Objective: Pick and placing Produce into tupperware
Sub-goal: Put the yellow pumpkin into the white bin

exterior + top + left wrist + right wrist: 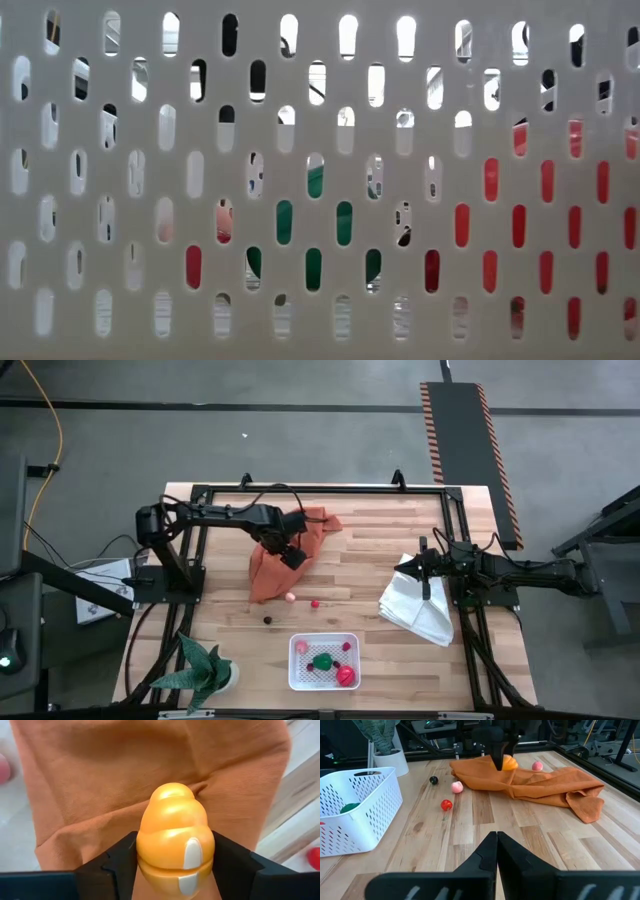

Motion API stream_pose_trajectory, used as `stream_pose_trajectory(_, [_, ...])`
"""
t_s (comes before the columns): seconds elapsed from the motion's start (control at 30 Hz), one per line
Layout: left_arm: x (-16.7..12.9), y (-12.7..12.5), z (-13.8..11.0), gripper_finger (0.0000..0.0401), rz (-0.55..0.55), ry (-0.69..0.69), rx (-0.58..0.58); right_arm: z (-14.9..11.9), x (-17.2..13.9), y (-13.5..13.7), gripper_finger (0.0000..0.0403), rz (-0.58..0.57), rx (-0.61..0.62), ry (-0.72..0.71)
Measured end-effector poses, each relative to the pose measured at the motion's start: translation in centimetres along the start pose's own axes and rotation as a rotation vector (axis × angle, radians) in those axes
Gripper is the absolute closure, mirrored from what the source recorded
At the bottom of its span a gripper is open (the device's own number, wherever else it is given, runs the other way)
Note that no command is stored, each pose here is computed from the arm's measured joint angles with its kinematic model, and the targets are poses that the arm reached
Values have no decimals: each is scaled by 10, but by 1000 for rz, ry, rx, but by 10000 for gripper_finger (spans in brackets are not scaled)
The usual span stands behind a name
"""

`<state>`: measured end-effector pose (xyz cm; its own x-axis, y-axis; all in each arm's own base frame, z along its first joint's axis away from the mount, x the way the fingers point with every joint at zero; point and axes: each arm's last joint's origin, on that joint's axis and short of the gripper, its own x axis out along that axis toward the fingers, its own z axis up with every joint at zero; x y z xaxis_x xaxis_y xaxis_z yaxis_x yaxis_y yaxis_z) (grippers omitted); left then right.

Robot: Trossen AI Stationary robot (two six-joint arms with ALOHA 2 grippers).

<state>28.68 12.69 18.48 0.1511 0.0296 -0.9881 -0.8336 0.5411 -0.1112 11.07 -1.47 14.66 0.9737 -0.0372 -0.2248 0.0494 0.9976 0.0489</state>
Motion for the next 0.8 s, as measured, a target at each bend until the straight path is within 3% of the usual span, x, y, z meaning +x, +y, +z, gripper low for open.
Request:
stream_pose_trajectory(0.3, [-18,1,-3,174,-30,-46,-14,0,0,0,402,0,0,0])
stream_pose_trajectory(0.6, [-40,4,-9,206,-59,-89,-13,0,0,0,402,0,0,0])
stream_pose_trajectory(0.8, [-55,7,-14,172,-83,-123,-21,0,0,0,402,0,0,0])
